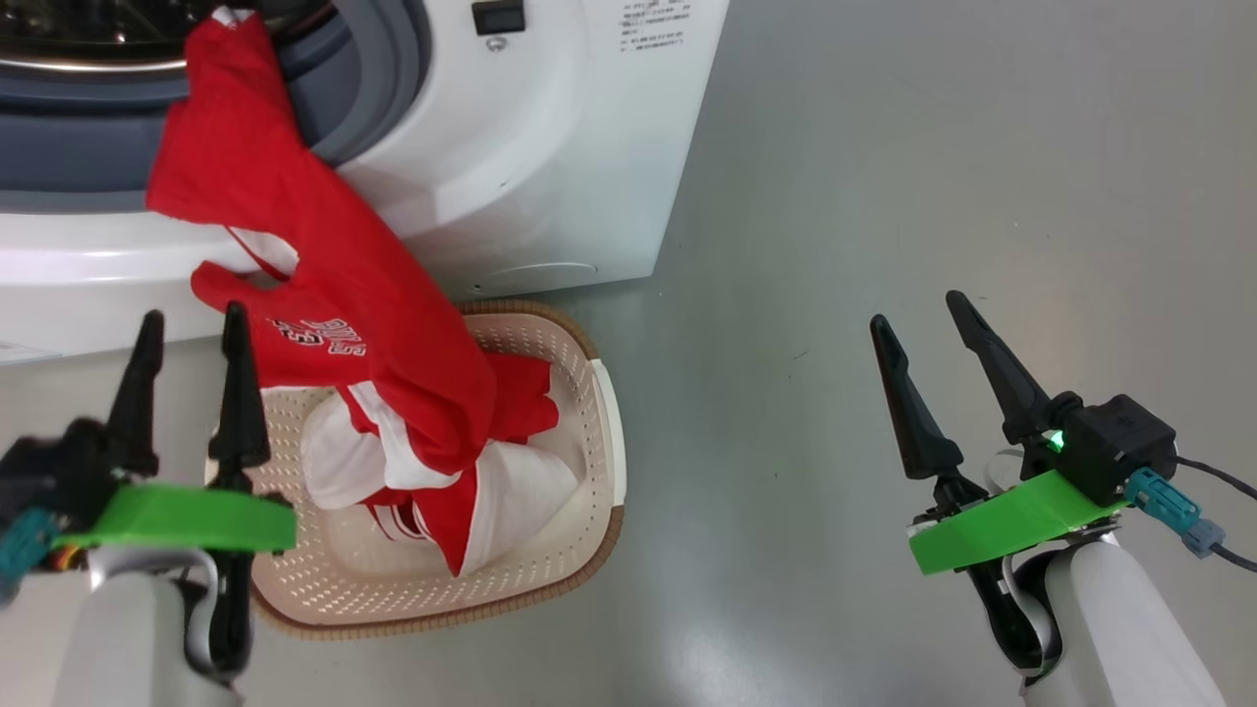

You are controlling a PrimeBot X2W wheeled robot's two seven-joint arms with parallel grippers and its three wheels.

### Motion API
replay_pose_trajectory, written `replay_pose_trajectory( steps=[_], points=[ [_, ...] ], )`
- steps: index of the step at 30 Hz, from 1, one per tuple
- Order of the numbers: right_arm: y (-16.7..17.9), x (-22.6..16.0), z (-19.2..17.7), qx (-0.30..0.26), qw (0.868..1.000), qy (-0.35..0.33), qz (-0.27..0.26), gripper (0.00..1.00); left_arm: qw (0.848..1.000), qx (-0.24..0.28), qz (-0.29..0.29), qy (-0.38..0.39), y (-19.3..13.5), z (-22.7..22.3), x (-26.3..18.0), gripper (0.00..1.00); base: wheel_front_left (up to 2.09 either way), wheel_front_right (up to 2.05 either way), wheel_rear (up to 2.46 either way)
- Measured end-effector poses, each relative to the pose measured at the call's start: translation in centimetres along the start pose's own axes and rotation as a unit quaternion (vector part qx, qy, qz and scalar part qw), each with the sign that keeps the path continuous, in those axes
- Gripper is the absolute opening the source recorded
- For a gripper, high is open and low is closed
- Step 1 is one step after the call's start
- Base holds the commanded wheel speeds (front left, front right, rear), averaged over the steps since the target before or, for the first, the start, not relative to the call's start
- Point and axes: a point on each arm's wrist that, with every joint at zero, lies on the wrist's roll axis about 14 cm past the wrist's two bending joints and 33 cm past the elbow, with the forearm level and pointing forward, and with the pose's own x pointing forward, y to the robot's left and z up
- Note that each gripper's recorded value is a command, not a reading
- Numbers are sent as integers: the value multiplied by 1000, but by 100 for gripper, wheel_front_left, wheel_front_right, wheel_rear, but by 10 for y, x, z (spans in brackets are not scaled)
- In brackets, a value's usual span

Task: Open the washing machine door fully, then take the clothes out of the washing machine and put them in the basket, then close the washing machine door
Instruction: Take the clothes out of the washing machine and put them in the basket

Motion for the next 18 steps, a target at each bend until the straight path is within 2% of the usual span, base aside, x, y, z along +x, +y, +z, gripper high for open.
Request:
replay_pose_trajectory(
  steps=[8, 18],
  points=[
    [-3, -2, 3, -2, 1000, -2, -3, 100, 998, 39, 7, -42, 3, 24, -33, 100, 0, 0, 0],
    [-8, -6, -2, -2, 1000, 5, -12, 100, 998, 38, 11, -48, -1, 26, -50, 100, 0, 0, 0]
  ],
)
